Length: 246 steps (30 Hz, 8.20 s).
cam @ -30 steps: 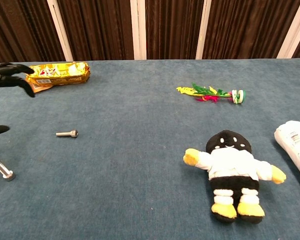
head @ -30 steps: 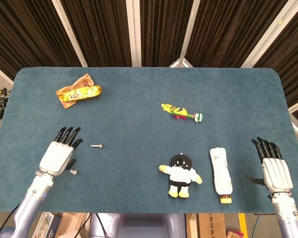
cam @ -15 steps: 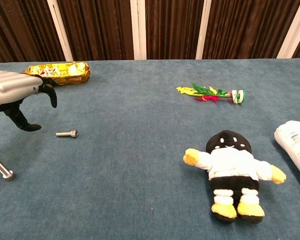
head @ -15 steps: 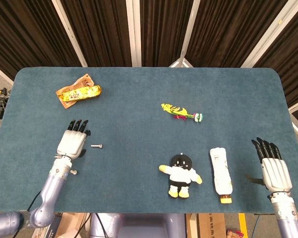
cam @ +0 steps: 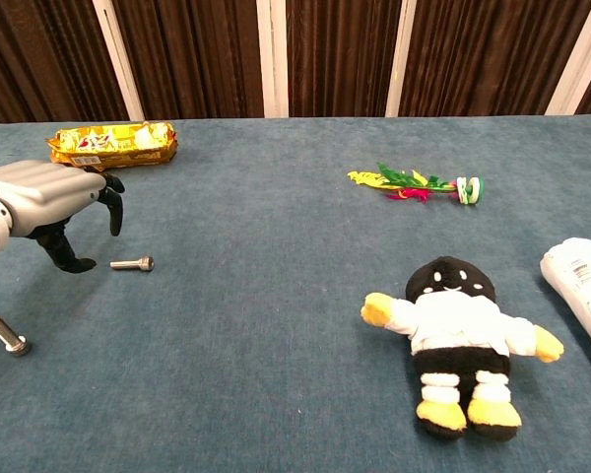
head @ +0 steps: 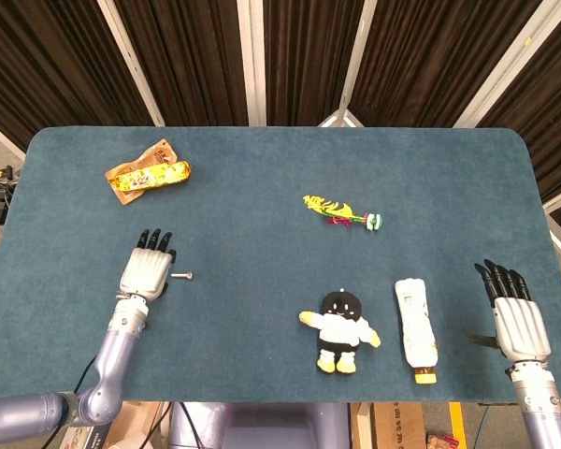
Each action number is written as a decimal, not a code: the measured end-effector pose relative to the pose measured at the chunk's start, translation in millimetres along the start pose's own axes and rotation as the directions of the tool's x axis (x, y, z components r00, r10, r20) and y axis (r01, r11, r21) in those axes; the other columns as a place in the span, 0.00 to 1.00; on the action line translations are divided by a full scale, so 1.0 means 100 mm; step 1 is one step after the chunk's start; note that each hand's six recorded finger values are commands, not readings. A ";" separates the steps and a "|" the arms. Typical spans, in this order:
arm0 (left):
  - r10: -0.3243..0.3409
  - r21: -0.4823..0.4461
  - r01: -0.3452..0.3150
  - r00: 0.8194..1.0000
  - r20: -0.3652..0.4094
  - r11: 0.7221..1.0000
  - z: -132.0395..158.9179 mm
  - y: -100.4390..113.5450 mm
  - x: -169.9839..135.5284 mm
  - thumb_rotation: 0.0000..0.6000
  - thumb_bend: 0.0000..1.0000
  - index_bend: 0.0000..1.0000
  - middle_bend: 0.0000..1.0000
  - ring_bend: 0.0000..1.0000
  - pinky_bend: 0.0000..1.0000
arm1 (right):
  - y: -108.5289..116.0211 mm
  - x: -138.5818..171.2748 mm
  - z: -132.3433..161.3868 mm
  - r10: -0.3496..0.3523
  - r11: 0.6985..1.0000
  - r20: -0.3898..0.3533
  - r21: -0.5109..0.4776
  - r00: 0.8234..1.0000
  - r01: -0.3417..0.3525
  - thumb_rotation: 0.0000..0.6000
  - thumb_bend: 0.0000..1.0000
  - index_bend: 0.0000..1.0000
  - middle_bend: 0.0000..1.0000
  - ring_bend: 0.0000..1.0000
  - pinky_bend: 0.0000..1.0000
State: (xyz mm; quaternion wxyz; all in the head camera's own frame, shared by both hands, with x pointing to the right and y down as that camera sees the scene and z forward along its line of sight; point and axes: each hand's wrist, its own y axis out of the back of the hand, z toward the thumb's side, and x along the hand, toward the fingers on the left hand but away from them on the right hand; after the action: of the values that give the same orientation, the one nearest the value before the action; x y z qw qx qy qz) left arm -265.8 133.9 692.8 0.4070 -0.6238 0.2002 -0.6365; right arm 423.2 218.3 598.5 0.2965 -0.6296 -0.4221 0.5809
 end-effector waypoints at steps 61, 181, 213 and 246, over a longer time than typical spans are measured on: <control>0.013 0.085 -0.014 1.000 0.003 0.996 0.21 -0.26 0.12 1.00 0.51 0.48 0.12 0.00 0.00 | -0.02 0.00 0.00 0.003 1.000 0.006 0.003 1.000 -0.003 1.00 0.11 0.08 0.07 0.01 0.00; 0.174 0.884 -0.353 0.934 0.313 0.305 0.66 -0.18 0.00 1.00 0.56 0.54 0.18 0.00 0.00 | -0.03 0.03 0.02 0.040 0.998 -0.011 -0.040 0.999 -0.040 1.00 0.11 0.09 0.07 0.02 0.00; 0.291 0.798 -0.436 0.895 0.338 0.416 0.83 0.23 -0.17 1.00 0.48 0.24 0.14 0.00 0.00 | -0.03 0.03 0.04 0.042 0.998 -0.016 -0.043 0.999 -0.043 1.00 0.11 0.10 0.07 0.02 0.00; 0.325 -0.073 -0.343 0.927 -0.187 0.937 -1.71 0.75 -1.70 1.00 0.46 0.23 0.07 0.00 0.00 | 0.03 0.08 0.23 -0.080 0.996 -0.096 0.035 0.992 0.083 1.00 0.11 0.10 0.07 0.02 0.00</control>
State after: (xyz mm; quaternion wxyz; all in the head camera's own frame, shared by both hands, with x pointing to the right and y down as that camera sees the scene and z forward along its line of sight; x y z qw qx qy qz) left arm -427.5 177.3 503.7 0.4574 -0.5436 0.3708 -0.5981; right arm 400.5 220.9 588.9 0.3521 -0.6328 -0.4214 0.5459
